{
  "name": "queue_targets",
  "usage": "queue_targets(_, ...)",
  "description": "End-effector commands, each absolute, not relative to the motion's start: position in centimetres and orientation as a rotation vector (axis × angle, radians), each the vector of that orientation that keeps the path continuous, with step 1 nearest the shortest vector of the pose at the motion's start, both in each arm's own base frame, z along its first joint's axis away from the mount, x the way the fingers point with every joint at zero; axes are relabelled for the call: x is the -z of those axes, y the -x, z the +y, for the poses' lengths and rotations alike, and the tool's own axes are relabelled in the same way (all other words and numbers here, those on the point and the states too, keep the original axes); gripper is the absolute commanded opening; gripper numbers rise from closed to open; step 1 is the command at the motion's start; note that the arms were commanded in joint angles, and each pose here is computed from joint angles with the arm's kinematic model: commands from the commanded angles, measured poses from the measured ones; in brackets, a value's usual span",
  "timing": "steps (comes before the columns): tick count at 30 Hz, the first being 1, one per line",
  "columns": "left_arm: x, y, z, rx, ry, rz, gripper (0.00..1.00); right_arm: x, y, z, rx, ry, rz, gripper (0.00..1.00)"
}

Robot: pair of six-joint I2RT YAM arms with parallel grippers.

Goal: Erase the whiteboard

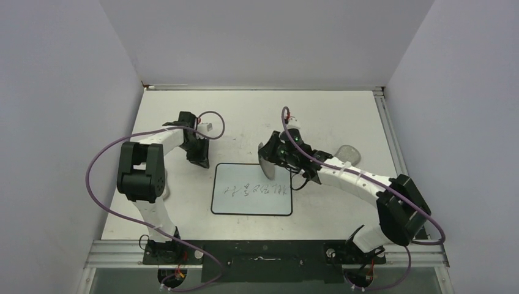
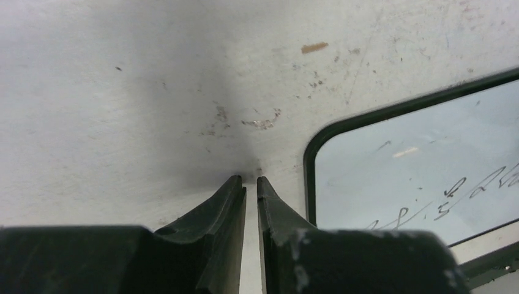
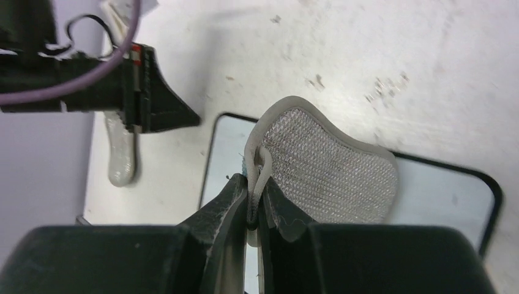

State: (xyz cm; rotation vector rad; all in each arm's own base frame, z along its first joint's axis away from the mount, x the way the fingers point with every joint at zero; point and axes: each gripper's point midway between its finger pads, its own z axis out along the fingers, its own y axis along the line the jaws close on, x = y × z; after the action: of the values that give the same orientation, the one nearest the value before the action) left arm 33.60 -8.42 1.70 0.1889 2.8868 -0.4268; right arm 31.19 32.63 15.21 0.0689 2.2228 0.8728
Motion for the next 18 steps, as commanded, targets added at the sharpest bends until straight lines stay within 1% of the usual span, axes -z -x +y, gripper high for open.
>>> queue_targets(1, -1.7, -32.0, -10.0, 0.429, -0.29, 2.879, 0.13, -7.6, -26.4, 27.1, -0.63, -0.048, 2.445, 0.05)
queue_targets(4, -0.6, -30.7, -11.0, 0.413, -0.354, 2.905, 0.14, -4.7, -24.2, 25.1, -0.584, -0.074, 2.508, 0.05)
queue_targets(8, 0.3, -29.9, -11.9, 0.401, -0.407, 2.926, 0.13, -2.8, -22.6, 25.1, -0.648, -0.107, 2.528, 0.05)
queue_targets(14, 0.8, -29.9, -12.6, 0.414, -0.432, 2.937, 0.13, -0.8, -22.2, 29.6, -0.734, -0.044, 2.548, 0.05)
queue_targets(18, 1.0, -29.7, -13.0, 0.414, -0.45, 2.943, 0.13, -0.7, -22.8, 35.4, -0.872, 0.024, 2.515, 0.05)
